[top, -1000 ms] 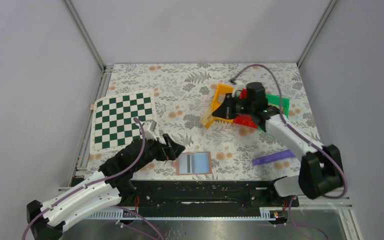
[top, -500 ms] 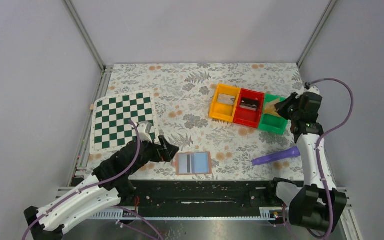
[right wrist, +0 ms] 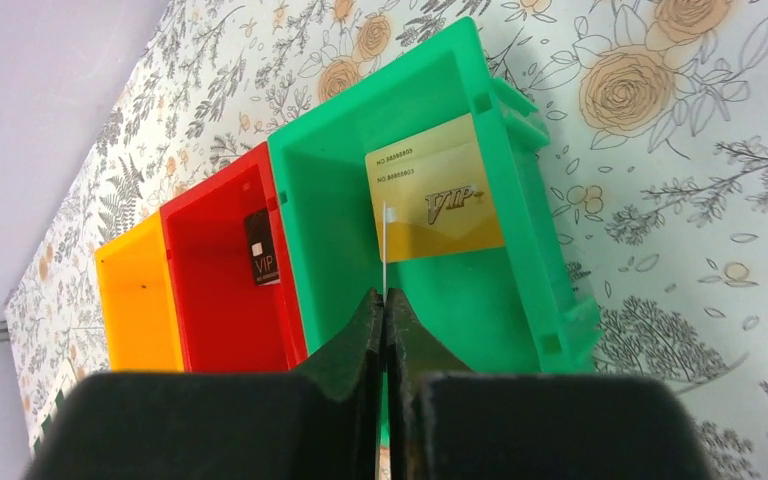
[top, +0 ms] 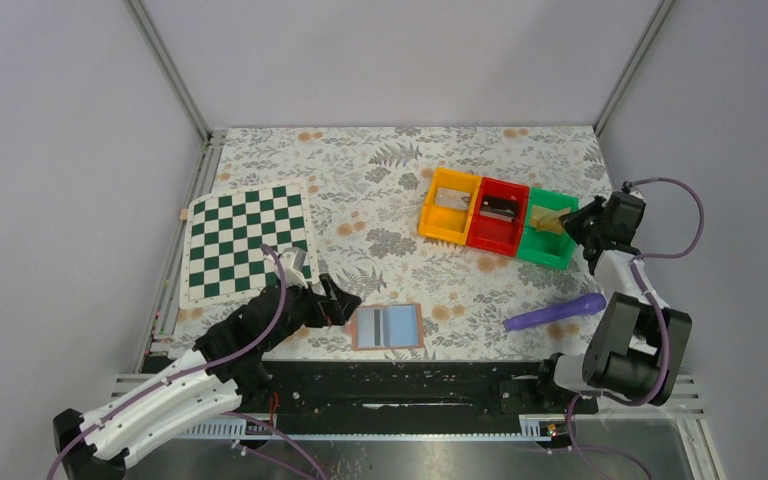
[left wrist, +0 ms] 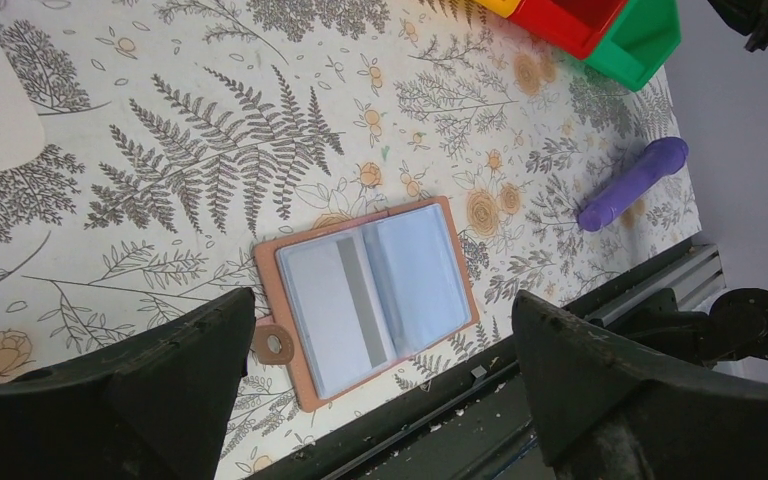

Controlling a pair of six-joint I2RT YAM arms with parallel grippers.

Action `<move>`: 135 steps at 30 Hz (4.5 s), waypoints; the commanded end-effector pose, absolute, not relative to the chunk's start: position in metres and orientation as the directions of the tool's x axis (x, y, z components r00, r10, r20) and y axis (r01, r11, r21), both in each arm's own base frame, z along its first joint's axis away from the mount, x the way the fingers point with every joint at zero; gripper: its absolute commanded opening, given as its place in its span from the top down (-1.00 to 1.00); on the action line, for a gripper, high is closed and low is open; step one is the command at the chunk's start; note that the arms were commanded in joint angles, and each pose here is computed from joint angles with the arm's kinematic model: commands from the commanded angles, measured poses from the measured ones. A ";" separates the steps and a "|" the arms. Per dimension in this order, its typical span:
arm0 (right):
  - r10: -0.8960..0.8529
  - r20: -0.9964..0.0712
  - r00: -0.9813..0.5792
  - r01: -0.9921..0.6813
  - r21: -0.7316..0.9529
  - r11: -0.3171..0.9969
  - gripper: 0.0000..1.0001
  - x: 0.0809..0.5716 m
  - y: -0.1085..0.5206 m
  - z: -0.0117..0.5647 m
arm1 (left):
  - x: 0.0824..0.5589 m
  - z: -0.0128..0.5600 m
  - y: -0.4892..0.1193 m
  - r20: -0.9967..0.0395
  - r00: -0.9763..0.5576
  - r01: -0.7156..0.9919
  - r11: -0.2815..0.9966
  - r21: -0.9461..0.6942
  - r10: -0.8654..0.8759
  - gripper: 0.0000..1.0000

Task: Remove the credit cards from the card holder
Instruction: Place the credit card in the storage box.

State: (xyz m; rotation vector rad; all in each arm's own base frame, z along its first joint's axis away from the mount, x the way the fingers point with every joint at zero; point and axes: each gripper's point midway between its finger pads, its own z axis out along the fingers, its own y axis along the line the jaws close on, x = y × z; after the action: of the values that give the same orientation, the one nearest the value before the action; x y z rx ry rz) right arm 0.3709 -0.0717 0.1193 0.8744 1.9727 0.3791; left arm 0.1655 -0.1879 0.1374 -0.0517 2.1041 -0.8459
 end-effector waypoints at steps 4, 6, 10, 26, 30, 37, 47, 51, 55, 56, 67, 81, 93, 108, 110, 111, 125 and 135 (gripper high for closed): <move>0.718 -0.606 -0.342 0.300 0.654 0.695 1.00 0.412 -0.067 0.130 | 0.170 0.145 -0.201 -0.673 -0.639 0.256 0.721 -0.644 -0.374 -0.97; 0.723 -0.597 -0.346 0.283 0.669 0.688 1.00 0.417 -0.067 0.128 | 0.171 0.145 -0.202 -0.673 -0.638 0.257 0.721 -0.643 -0.373 -0.97; 0.733 -0.581 -0.354 0.259 0.692 0.673 0.98 0.428 -0.065 0.124 | 0.173 0.144 -0.204 -0.676 -0.644 0.259 0.729 -0.634 -0.360 -0.97; 0.735 -0.570 -0.367 0.382 0.628 0.678 0.39 0.432 -0.090 0.126 | 0.173 0.139 -0.206 -0.668 -0.657 0.248 0.736 -0.630 -0.351 -0.98; 0.737 -0.567 -0.368 0.446 0.588 0.675 0.38 0.423 -0.098 0.124 | 0.173 0.139 -0.205 -0.665 -0.656 0.245 0.733 -0.634 -0.357 -0.98; 0.683 -0.588 -0.433 0.352 0.588 0.728 0.29 0.423 -0.085 0.141 | 0.172 0.136 -0.206 -0.656 -0.663 0.239 0.729 -0.641 -0.359 -0.98; 0.624 -0.540 -0.565 0.326 0.548 0.770 0.28 0.435 -0.055 0.126 | 0.172 0.128 -0.210 -0.650 -0.676 0.236 0.733 -0.638 -0.348 -0.98; 0.594 -0.524 -0.610 0.352 0.492 0.796 0.26 0.434 -0.053 0.112 | 0.172 0.126 -0.211 -0.649 -0.679 0.237 0.734 -0.636 -0.343 -0.98; 0.570 -0.515 -0.640 0.355 0.460 0.814 0.25 0.436 -0.051 0.106 | 0.174 0.127 -0.210 -0.655 -0.673 0.238 0.738 -0.632 -0.344 -0.98; 0.570 -0.513 -0.642 0.353 0.462 0.814 0.25 0.437 -0.050 0.105 | 0.174 0.128 -0.211 -0.656 -0.673 0.240 0.738 -0.631 -0.342 -0.98; 0.561 -0.516 -0.647 0.330 0.474 0.816 0.66 0.444 -0.046 0.108 | 0.175 0.126 -0.212 -0.654 -0.678 0.238 0.743 -0.626 -0.334 -0.97; 0.552 -0.494 -0.671 0.330 0.468 0.820 0.70 0.447 -0.044 0.099 | 0.173 0.124 -0.209 -0.652 -0.677 0.233 0.742 -0.629 -0.340 -0.97; 0.525 -0.581 -0.622 0.302 0.441 0.845 1.00 0.437 -0.055 0.137 | 0.173 0.122 -0.206 -0.657 -0.675 0.233 0.749 -0.620 -0.335 -0.97; 0.562 -0.536 -0.630 0.281 0.517 0.808 0.99 0.436 -0.072 0.112 | 0.175 0.120 -0.210 -0.656 -0.683 0.233 0.756 -0.611 -0.320 -0.97; 0.569 -0.527 -0.631 0.290 0.520 0.803 0.98 0.435 -0.074 0.107 | 0.175 0.121 -0.211 -0.654 -0.685 0.234 0.754 -0.614 -0.321 -0.97; 0.570 -0.526 -0.632 0.291 0.520 0.803 0.97 0.435 -0.074 0.106 | 0.175 0.121 -0.211 -0.654 -0.686 0.233 0.754 -0.614 -0.320 -0.97; 0.597 -0.519 -0.612 0.369 0.481 0.795 0.83 0.424 -0.091 0.092 | 0.175 0.122 -0.213 -0.649 -0.689 0.234 0.748 -0.621 -0.323 -0.98; 0.620 -0.554 -0.555 0.445 0.432 0.785 0.20 0.423 -0.114 0.126 | 0.176 0.117 -0.201 -0.657 -0.681 0.197 0.783 -0.590 -0.323 -0.98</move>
State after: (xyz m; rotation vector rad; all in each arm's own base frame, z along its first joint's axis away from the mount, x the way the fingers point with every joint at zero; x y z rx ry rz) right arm 0.4165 -0.0976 0.0841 0.7851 2.3132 0.4139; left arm 0.1700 -0.2051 0.1104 -0.0701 2.1949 -0.8509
